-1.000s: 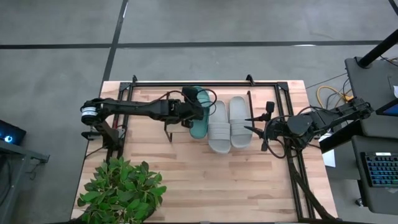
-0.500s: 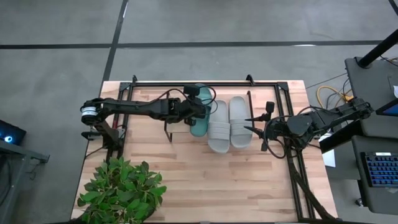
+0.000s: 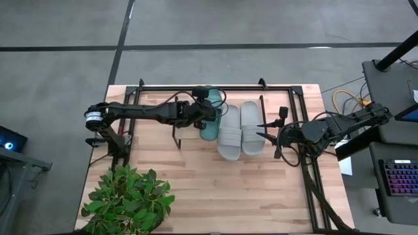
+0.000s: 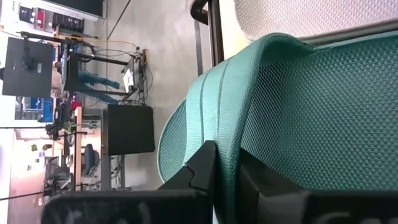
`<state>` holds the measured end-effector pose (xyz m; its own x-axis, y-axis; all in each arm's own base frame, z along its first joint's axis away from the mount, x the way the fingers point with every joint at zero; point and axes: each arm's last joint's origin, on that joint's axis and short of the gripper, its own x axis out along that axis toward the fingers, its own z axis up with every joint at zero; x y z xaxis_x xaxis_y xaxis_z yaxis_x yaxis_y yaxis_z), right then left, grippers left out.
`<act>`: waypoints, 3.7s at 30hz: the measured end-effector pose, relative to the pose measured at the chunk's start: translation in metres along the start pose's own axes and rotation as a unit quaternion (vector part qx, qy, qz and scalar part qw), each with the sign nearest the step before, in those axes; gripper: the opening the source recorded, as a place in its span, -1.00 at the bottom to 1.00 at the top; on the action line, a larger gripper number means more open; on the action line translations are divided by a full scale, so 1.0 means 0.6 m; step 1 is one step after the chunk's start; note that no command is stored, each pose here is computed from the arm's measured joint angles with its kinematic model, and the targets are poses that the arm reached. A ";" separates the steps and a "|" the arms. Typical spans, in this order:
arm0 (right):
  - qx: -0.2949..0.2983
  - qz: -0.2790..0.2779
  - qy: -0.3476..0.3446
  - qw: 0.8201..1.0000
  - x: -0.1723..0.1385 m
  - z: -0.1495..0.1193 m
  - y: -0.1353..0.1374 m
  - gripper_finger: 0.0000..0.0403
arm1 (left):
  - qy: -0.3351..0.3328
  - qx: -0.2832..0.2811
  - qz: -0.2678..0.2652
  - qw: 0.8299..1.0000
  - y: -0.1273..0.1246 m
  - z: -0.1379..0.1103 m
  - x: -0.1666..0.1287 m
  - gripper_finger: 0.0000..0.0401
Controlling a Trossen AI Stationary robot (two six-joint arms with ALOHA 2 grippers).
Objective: Pick and place slides into the shelf
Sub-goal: Put the left green slides on the shelf, then put the green slides on the shelf
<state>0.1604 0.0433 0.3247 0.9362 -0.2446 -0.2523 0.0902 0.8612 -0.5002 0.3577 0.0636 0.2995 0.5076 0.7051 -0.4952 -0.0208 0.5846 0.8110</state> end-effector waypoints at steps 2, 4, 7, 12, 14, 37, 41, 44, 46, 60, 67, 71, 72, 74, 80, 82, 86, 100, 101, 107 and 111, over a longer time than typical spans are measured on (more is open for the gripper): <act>0.000 0.000 0.000 1.000 0.000 0.000 0.000 -0.45 | -0.001 -0.001 0.000 1.000 0.002 -0.001 0.001 -0.94; -0.001 0.000 0.000 1.000 0.000 0.000 0.000 -0.45 | -0.008 -0.003 -0.002 1.000 0.003 0.000 0.003 -0.94; -0.001 0.000 0.000 1.000 0.000 0.000 0.000 -0.45 | -0.014 -0.009 -0.004 1.000 0.008 -0.001 0.006 -0.94; -0.001 0.000 0.000 1.000 0.000 -0.001 0.000 -0.45 | -0.008 -0.014 -0.002 1.000 0.014 -0.007 0.013 -0.94; -0.001 0.000 0.000 1.000 0.000 -0.001 0.000 -0.45 | -0.007 -0.015 -0.002 1.000 0.015 -0.009 0.014 -0.94; -0.001 0.000 0.000 1.000 0.000 -0.001 0.000 -0.45 | -0.022 -0.017 -0.026 0.999 0.013 -0.009 0.014 -0.59; -0.001 0.000 0.000 1.000 0.000 -0.001 0.000 -0.45 | -0.024 -0.017 -0.027 0.999 0.012 -0.008 0.013 -0.37; -0.001 0.000 0.000 1.000 0.000 -0.001 0.000 -0.45 | -0.025 -0.017 -0.028 0.999 0.012 -0.007 0.011 -0.26; -0.001 0.000 0.000 1.000 0.000 -0.001 0.000 -0.45 | -0.026 -0.015 -0.030 0.999 0.009 -0.006 0.009 -0.21; -0.001 0.000 0.001 1.000 0.001 -0.002 0.001 -0.45 | -0.064 -0.079 -0.051 0.994 0.023 -0.008 -0.086 -0.19; -0.002 0.001 0.002 1.000 0.001 -0.002 0.002 -0.45 | -0.115 -0.154 -0.078 0.978 0.033 -0.014 -0.161 -0.19; -0.011 0.005 0.014 1.000 0.001 -0.007 0.003 -0.45 | -0.165 -0.166 -0.087 0.968 0.041 -0.019 -0.218 -0.19; -0.011 0.005 0.014 1.000 0.001 -0.007 0.003 -0.45 | -0.179 -0.177 -0.090 0.964 0.043 -0.021 -0.233 -0.19; -0.010 0.005 0.013 1.000 0.001 -0.007 0.003 -0.45 | -0.201 -0.202 -0.099 0.953 0.048 -0.028 -0.260 -0.19; -0.007 -0.001 -0.004 1.000 0.001 0.000 0.001 -0.45 | -0.240 -0.239 -0.125 0.932 0.046 -0.055 -0.312 -0.19; 0.000 0.008 -0.025 1.000 0.000 0.006 0.002 -0.45 | -0.244 -0.245 -0.128 0.930 0.041 -0.068 -0.321 -0.19; -0.016 0.114 -0.109 0.987 -0.012 0.027 0.022 -0.45 | -0.244 -0.255 -0.124 0.927 0.031 -0.095 -0.330 -0.19; -0.187 0.104 -0.079 0.974 -0.026 0.042 0.200 -0.47 | -0.246 -0.303 -0.073 0.918 0.017 -0.171 -0.334 -0.19; -0.199 0.101 -0.083 0.971 -0.021 0.043 0.212 -0.47 | -0.246 -0.306 -0.067 0.917 0.014 -0.174 -0.332 -0.19; -0.221 0.046 -0.056 0.973 0.009 0.040 0.259 -0.42 | -0.244 -0.311 -0.058 0.917 0.001 -0.184 -0.323 -0.19; -0.239 0.035 -0.036 0.970 0.021 0.029 0.280 -0.25 | -0.251 -0.319 -0.057 0.912 -0.011 -0.184 -0.316 -0.19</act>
<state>0.1931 0.1928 0.2518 0.9569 -0.1469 -0.2503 -0.1265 0.5652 -0.8152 0.1664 -0.0295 0.3536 0.8647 0.4464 -0.2304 -0.3595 0.8702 0.3370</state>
